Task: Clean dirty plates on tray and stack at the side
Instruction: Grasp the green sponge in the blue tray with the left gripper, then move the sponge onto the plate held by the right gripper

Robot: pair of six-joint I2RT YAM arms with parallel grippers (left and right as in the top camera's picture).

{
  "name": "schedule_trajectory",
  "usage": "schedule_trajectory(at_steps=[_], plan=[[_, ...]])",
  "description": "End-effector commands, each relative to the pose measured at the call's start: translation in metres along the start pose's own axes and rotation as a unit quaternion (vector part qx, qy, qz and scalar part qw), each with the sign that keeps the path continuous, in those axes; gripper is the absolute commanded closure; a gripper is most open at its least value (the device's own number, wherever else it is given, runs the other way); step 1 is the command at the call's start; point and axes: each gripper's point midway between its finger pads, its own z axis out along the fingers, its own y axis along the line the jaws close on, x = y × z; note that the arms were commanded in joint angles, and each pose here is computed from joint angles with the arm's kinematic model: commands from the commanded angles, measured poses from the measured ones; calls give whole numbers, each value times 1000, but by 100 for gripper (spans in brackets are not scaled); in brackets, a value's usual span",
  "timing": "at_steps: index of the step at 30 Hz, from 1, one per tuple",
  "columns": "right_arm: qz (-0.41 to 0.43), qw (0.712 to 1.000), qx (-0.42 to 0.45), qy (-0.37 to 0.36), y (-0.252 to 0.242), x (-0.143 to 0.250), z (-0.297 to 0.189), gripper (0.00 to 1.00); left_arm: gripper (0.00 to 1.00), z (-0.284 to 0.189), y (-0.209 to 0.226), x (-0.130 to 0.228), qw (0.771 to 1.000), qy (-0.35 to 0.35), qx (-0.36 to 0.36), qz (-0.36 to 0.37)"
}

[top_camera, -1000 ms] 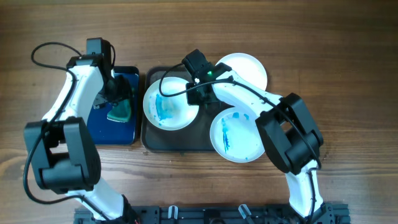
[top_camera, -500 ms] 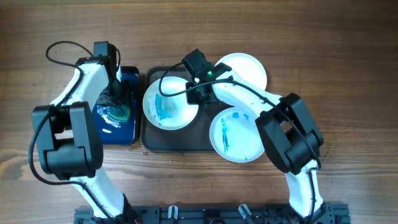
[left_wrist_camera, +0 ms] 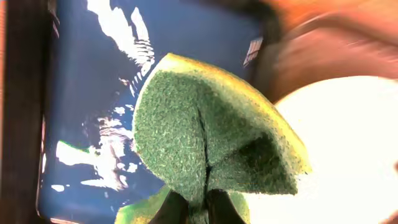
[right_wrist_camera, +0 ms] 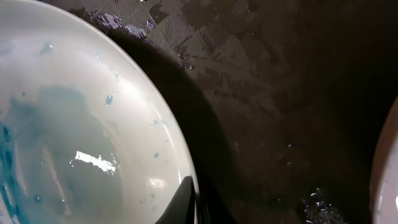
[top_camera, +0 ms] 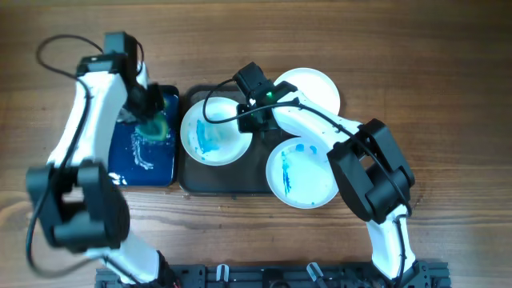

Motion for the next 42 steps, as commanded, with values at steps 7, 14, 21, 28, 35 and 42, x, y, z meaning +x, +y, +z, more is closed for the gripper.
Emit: schedule_trajectory(at_steps=[7, 14, 21, 28, 35, 42], plan=[[46, 996, -53, 50, -4, 9, 9, 96, 96, -10, -78, 31, 996, 18, 67, -64], [53, 994, -64, 65, -6, 16, 11, 96, 96, 69, -91, 46, 995, 43, 23, -91], [52, 995, -62, 62, -6, 15, 11, 96, 96, 125, -80, 73, 988, 97, -47, -111], [52, 995, -59, 53, -7, 11, 12, 96, 96, 109, -179, 110, 957, 170, 204, 113], [51, 995, -58, 55, -7, 12, 12, 96, 96, 133, -119, 51, 996, 59, 35, -63], [49, 990, -99, 91, -1, 22, 11, 96, 96, 126, -52, 63, 979, 45, -137, -142]])
